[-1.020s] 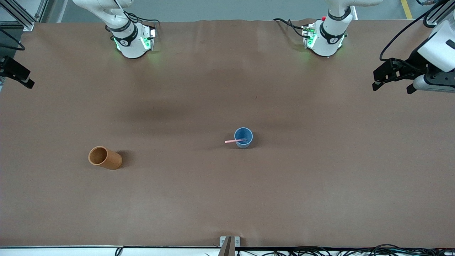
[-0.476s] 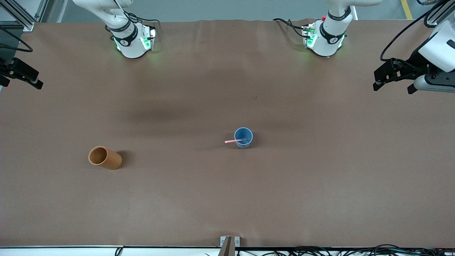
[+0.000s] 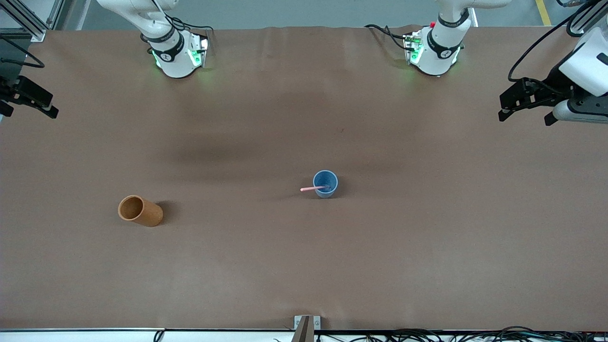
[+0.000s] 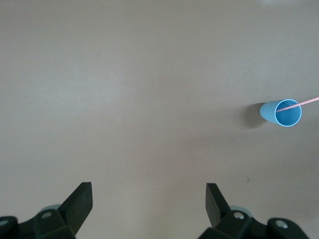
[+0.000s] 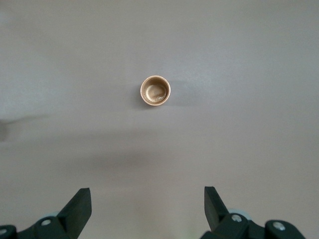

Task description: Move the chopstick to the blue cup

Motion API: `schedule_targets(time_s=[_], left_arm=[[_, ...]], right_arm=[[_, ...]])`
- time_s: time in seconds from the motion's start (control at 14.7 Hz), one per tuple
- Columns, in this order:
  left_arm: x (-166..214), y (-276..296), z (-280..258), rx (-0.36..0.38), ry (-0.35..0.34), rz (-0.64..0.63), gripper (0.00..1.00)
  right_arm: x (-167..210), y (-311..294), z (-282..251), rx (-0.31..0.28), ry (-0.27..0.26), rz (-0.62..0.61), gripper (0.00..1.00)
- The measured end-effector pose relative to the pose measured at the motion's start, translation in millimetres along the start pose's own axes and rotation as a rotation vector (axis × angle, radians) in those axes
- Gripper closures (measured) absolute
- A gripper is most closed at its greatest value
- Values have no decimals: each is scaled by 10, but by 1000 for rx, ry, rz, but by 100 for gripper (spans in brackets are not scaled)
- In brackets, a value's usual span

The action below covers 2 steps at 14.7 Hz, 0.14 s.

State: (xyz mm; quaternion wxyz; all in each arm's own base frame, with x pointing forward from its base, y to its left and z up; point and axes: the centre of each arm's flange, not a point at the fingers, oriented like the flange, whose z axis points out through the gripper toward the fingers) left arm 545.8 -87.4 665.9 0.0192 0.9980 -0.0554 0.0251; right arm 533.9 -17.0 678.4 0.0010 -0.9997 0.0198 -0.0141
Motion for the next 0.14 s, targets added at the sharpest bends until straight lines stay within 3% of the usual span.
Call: schedule_targets(time_s=[0.14], left_arm=[[0, 0, 0, 0, 0, 0, 0]], right_arm=[[4, 0, 8, 0, -2, -6, 0]])
